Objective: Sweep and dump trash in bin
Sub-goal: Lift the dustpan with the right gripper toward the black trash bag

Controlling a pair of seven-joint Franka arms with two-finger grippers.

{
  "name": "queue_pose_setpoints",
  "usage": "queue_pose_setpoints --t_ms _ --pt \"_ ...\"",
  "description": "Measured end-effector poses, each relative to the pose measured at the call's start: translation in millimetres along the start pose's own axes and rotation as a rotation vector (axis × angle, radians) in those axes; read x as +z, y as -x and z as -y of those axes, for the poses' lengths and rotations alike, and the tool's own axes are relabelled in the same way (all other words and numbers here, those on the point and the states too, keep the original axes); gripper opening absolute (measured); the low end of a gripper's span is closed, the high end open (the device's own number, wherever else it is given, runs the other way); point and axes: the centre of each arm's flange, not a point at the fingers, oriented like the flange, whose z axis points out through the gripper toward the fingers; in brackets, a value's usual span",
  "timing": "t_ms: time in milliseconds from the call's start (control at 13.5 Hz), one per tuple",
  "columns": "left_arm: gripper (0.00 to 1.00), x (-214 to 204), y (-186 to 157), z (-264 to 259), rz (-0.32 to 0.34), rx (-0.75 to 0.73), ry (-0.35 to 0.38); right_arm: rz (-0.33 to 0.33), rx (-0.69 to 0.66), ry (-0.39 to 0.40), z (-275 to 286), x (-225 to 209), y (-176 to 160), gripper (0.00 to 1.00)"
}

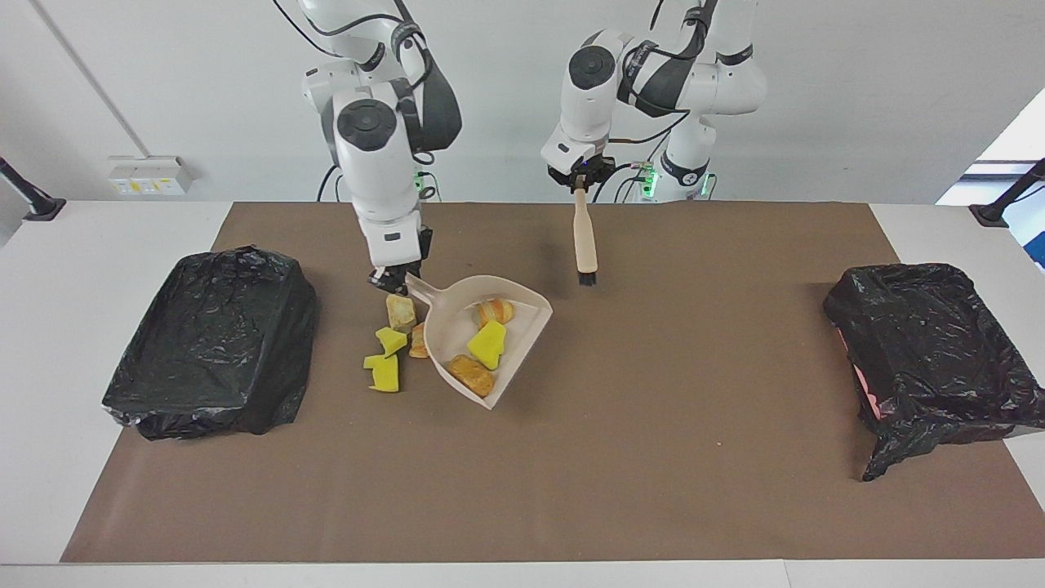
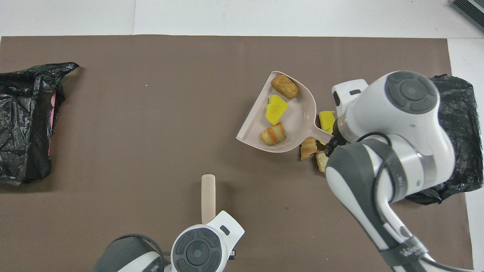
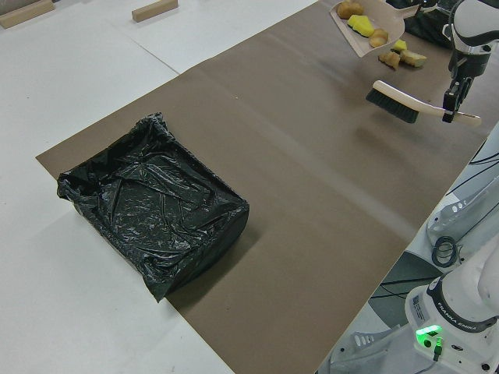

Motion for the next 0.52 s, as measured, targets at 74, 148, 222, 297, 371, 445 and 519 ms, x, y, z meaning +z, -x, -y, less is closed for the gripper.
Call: queue_pose_setpoints --t_ms 74,148,222,297,371,445,519 --pt "0.26 11.3 11.9 -7.3 0.008 -0.001 0.018 -0.005 0.004 -0.007 -21.0 -7.1 21.2 0.33" --pt "0.26 20.8 21.4 -13.6 0.011 -0.003 0.033 -0.006 0.01 -0.016 -36.4 -11.7 38.8 0.33" --pt "0.26 30.9 30.7 -20.6 0.005 -0.009 0.044 -0.009 0.019 -0.029 -48.9 -16.6 54.9 0.33" --pt "0.26 42.9 41.3 -28.4 -0.007 -0.014 0.044 -0.016 0.037 -0.047 -61.3 -21.1 72.6 0.33" --pt "0.26 56.3 52.2 -35.4 -0.016 -0.019 0.04 -0.031 0.053 -0.068 -76.3 -24.4 95.1 0.33" --pt "0.26 70.1 62.6 -40.3 -0.017 -0.024 0.038 -0.05 0.055 -0.088 -94.1 -26.2 124.5 0.33" --pt "0.26 79.6 68.2 -41.7 -0.017 -0.03 0.038 -0.06 0.051 -0.104 -110.0 -27.1 154.3 0.33"
